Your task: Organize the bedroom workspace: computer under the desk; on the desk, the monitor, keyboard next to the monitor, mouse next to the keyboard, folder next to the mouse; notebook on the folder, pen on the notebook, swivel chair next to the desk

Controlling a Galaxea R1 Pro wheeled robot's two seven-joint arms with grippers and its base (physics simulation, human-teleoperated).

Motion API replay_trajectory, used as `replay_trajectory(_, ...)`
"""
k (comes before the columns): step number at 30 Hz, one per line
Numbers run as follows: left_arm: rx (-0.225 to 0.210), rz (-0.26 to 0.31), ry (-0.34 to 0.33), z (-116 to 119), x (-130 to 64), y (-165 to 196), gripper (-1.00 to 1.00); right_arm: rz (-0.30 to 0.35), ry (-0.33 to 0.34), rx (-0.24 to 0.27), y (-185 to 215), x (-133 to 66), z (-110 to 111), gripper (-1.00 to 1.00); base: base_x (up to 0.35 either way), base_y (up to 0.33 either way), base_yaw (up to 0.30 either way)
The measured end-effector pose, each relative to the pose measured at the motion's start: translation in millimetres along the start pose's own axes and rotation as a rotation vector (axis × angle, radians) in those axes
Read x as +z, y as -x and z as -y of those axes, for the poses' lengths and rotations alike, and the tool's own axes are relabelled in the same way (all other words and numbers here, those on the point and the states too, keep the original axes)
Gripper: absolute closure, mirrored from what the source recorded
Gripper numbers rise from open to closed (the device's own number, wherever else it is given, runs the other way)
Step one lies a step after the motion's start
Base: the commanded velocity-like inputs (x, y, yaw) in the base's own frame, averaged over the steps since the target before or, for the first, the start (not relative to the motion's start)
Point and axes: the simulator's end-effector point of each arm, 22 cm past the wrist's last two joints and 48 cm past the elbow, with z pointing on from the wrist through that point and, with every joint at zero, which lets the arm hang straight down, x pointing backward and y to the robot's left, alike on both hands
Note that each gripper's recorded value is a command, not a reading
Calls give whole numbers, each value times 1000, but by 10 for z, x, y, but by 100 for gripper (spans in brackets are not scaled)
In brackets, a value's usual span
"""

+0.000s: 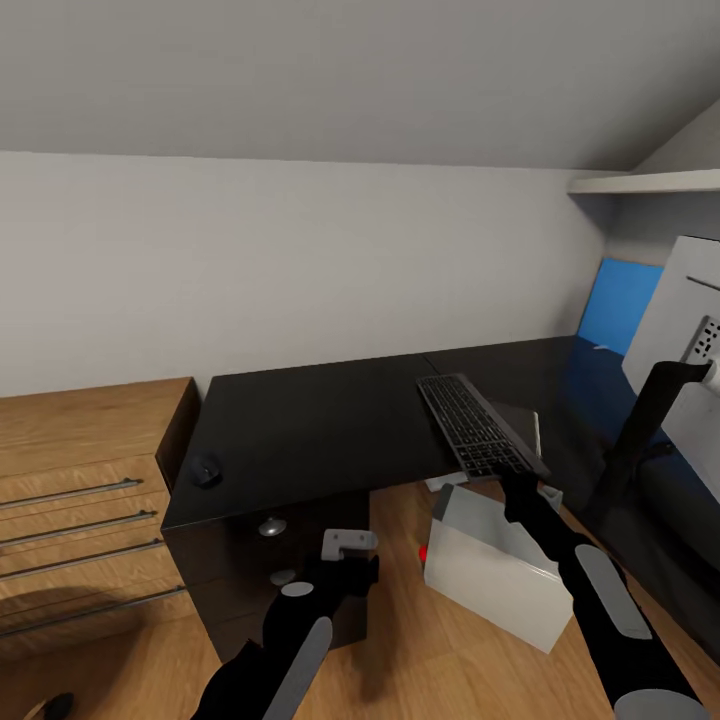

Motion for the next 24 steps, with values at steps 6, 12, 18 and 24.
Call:
replay_trajectory(6,17,-4,-11,74,-3,-31,-100,-11,4,7,-84,21,-15,100,-245,0,0)
replay_trajectory(12,24,-4,-14,103,-7,-40,-100,-40,11,14,-294,64,-52,100,-332,0,0)
replay_trajectory(18,26,-1,-13,106,-21,-25,-100,-89,27,10,-606,110,-155,100,-335,-76,48)
replay_trajectory(24,34,-5,-10,110,-25,-51,-100,-124,41,-3,-788,117,-246,100,-131,-36,110)
